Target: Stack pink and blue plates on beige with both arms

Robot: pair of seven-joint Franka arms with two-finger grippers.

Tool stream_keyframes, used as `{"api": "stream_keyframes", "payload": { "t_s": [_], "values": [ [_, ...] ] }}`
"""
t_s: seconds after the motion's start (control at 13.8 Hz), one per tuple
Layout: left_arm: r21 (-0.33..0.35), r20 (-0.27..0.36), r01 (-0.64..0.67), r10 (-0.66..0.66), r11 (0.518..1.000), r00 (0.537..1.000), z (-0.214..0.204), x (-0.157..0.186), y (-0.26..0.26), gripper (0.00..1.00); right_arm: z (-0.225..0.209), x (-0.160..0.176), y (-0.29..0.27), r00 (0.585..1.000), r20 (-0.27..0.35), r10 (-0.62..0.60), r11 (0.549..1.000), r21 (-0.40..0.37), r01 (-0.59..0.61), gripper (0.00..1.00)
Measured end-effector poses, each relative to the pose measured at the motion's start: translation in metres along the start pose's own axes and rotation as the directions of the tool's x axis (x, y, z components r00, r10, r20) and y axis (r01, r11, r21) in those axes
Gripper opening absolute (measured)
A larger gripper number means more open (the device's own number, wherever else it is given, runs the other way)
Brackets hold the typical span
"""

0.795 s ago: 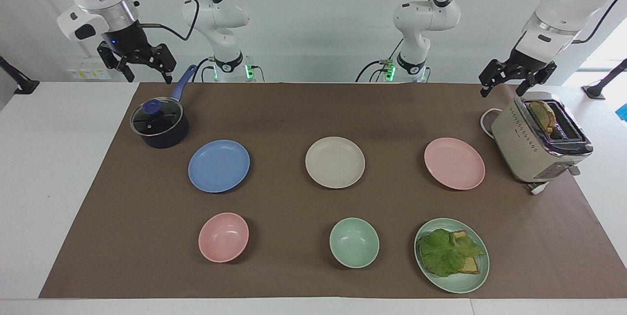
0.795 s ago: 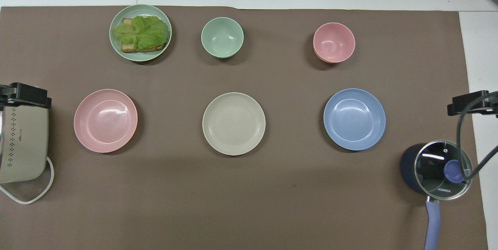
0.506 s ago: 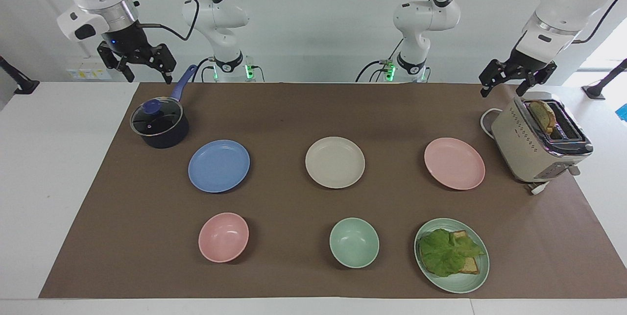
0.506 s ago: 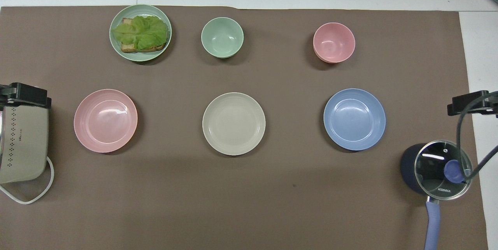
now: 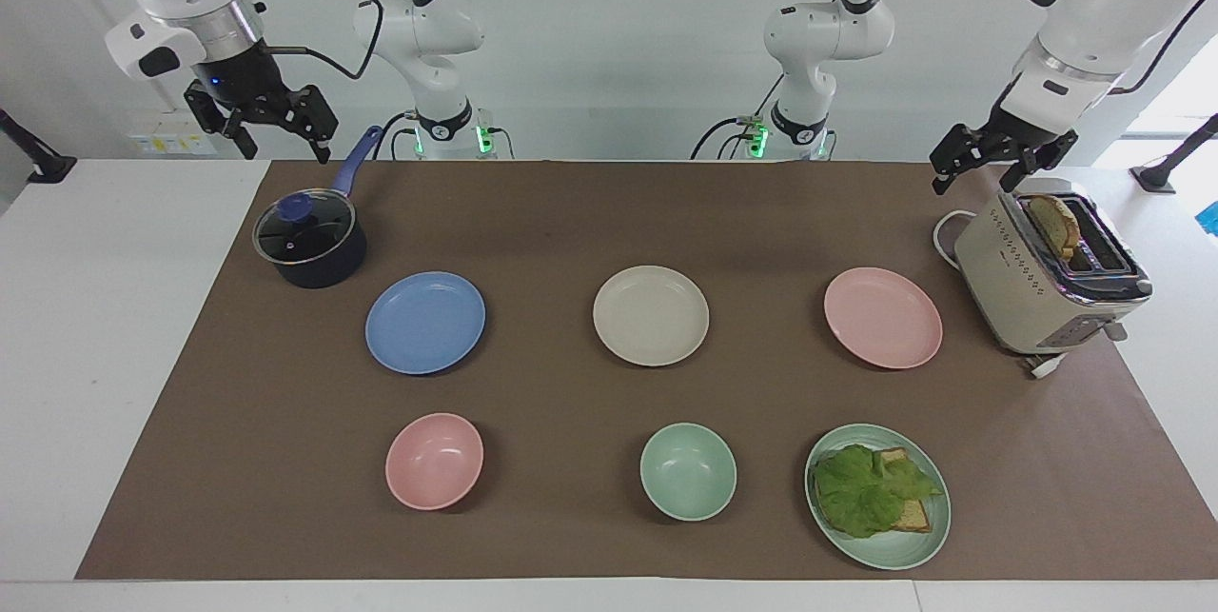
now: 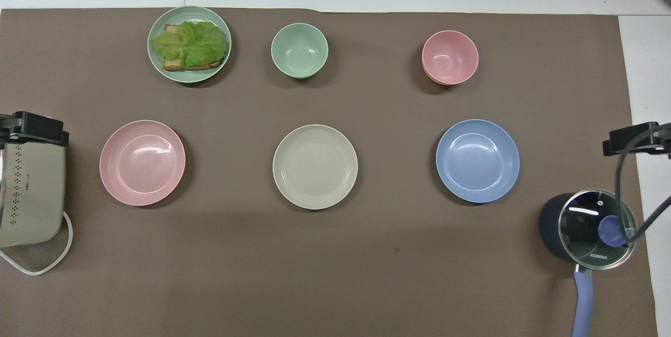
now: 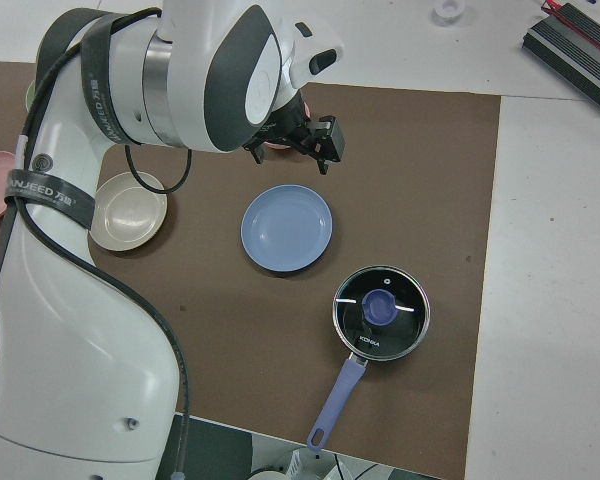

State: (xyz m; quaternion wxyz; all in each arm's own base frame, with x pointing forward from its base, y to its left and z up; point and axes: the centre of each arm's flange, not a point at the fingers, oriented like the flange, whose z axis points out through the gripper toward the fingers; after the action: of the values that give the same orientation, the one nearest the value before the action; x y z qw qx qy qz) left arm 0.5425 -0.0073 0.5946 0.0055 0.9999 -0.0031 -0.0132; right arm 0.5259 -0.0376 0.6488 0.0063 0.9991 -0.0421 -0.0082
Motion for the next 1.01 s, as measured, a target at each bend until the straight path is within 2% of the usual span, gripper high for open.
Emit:
{"api": "stream_keyframes", "payload": {
  "t_s": [0.58,1.01],
  "values": [
    [-0.002,-0.012,0.074,-0.074,0.997,0.997,0.111,0.015,-0.047,1.0,0.0,0.0,0.0,1.0,0.0,-0.001,1.0,0.0,0.001,1.0],
    [-0.003,0.018,0.068,-0.068,0.998,0.998,0.203,0.029,-0.069,1.0,0.0,0.0,-0.006,1.0,0.0,-0.01,1.0,0.0,0.01,1.0]
  ]
}}
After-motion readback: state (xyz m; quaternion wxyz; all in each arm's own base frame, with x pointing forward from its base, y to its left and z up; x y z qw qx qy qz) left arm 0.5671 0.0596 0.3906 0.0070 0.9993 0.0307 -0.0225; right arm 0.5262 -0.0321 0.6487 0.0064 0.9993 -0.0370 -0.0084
